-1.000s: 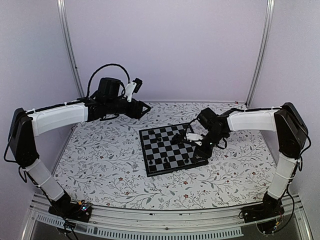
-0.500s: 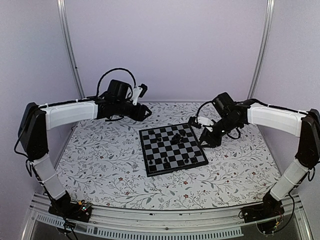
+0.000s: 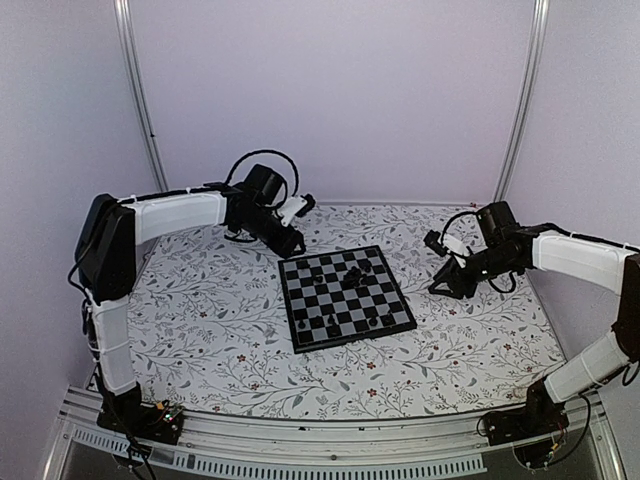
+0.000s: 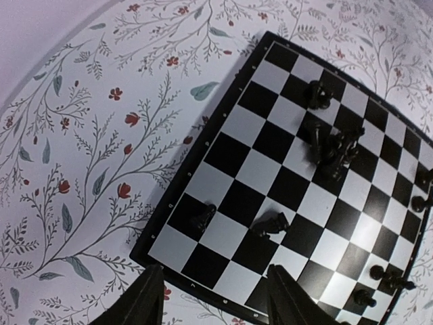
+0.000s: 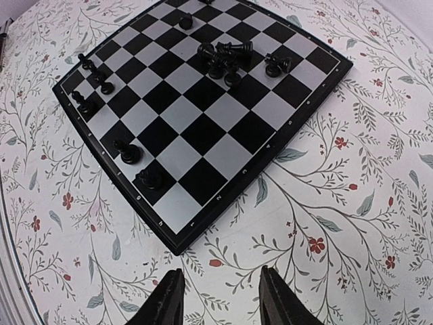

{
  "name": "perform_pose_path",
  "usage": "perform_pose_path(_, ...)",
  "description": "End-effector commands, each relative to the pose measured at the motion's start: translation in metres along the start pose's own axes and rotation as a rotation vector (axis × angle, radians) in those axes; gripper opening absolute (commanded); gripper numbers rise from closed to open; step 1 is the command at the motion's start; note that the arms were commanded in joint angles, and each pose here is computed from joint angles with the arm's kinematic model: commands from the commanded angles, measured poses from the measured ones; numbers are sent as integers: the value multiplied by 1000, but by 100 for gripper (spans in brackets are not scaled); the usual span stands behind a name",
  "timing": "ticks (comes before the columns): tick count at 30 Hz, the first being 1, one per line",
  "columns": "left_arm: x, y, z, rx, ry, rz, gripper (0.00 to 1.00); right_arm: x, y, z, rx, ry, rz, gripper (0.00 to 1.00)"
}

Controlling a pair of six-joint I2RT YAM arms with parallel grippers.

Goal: Set up the chess pieces on the board
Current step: Place the chess piece on the chessboard, then pick up the chess piece from the chessboard.

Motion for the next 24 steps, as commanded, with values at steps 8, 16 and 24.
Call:
perform_pose_path(8,10,38,26,115,251,6,55,4,-2,-5,-92,-37,-46,39)
perform_pose_path(16,20,68,25,107,307,52,51,5,-3,-5,-97,-44,-48,39)
perform_pose_path(24,32,86,22,111,308,76,47,4,2,-1,-80,-37,-51,39)
Point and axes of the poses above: each gripper's point midway between its finger pads, its own y axis out along the fingers, its own x axis along the line the jaws close on, z = x × y, the point moved 9 cm from there along -y, back along the fingers
